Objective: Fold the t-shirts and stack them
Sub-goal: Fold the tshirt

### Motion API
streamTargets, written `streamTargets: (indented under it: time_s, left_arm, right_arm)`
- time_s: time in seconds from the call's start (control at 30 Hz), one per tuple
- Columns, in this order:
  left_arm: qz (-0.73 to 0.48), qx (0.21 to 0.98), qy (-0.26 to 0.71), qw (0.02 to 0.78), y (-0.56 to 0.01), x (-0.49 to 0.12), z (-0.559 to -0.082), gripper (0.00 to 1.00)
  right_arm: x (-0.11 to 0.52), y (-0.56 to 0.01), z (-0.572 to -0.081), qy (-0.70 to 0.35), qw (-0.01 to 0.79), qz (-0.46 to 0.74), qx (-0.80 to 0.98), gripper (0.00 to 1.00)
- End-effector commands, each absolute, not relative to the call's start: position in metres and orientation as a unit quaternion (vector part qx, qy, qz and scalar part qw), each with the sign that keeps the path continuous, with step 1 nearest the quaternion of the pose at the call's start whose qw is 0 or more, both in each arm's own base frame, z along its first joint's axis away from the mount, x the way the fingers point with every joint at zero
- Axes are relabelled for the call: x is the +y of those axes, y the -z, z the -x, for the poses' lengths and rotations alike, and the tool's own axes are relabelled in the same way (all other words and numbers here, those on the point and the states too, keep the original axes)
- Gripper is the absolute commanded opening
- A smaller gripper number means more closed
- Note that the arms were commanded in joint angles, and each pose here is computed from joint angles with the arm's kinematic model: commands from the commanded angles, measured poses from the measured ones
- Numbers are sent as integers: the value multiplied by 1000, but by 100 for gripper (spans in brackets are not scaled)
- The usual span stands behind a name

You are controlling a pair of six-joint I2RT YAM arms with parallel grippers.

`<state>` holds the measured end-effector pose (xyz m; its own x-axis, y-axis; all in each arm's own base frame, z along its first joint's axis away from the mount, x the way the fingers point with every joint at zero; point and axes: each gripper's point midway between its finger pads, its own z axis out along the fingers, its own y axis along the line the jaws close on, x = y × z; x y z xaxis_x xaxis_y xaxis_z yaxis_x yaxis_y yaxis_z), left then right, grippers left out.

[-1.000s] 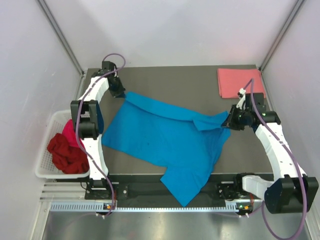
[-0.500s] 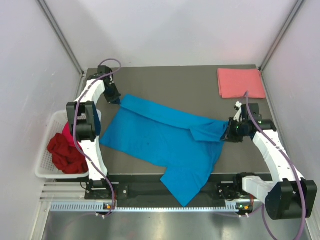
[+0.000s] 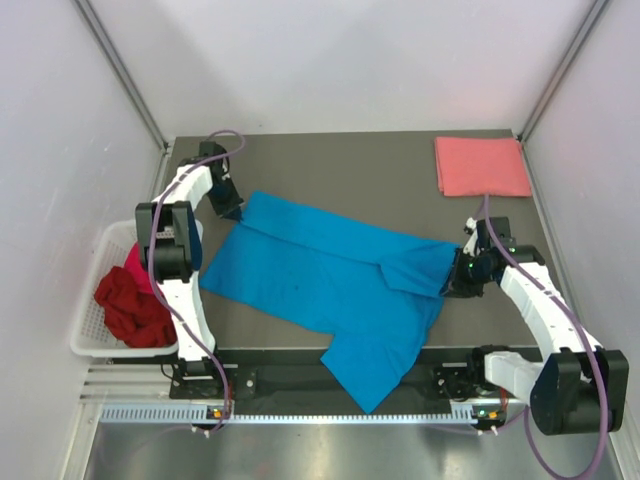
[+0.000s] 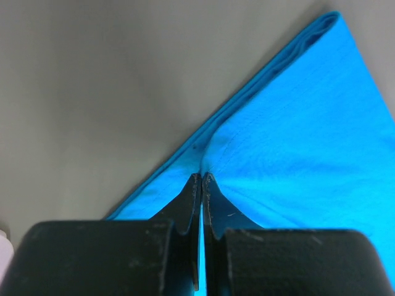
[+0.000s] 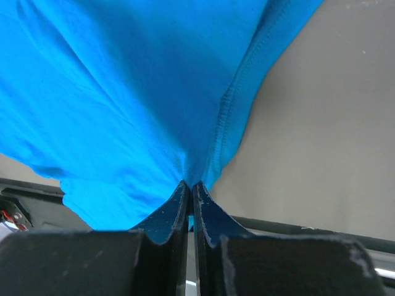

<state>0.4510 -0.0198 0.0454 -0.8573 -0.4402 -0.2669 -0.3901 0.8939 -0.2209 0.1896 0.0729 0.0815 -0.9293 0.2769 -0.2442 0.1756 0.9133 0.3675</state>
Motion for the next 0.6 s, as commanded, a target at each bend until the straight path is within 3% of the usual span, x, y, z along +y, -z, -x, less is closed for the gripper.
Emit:
streamTargets:
  time_s: [0.0,0.43,0.57]
  left_arm:
    - [221,958,77,163,-40,-17,-456,0]
    - [226,954,74,181,-42,-14,-469,0]
    - [230,947,96,204,-63,-19,-479,0]
  right_arm:
    - [74,-86,-199,-174,164,-118,964,4]
    - [79,-78,-194,-185,146,-125,964,4]
    - [74,-98,-210,-172,180,-128,960,2]
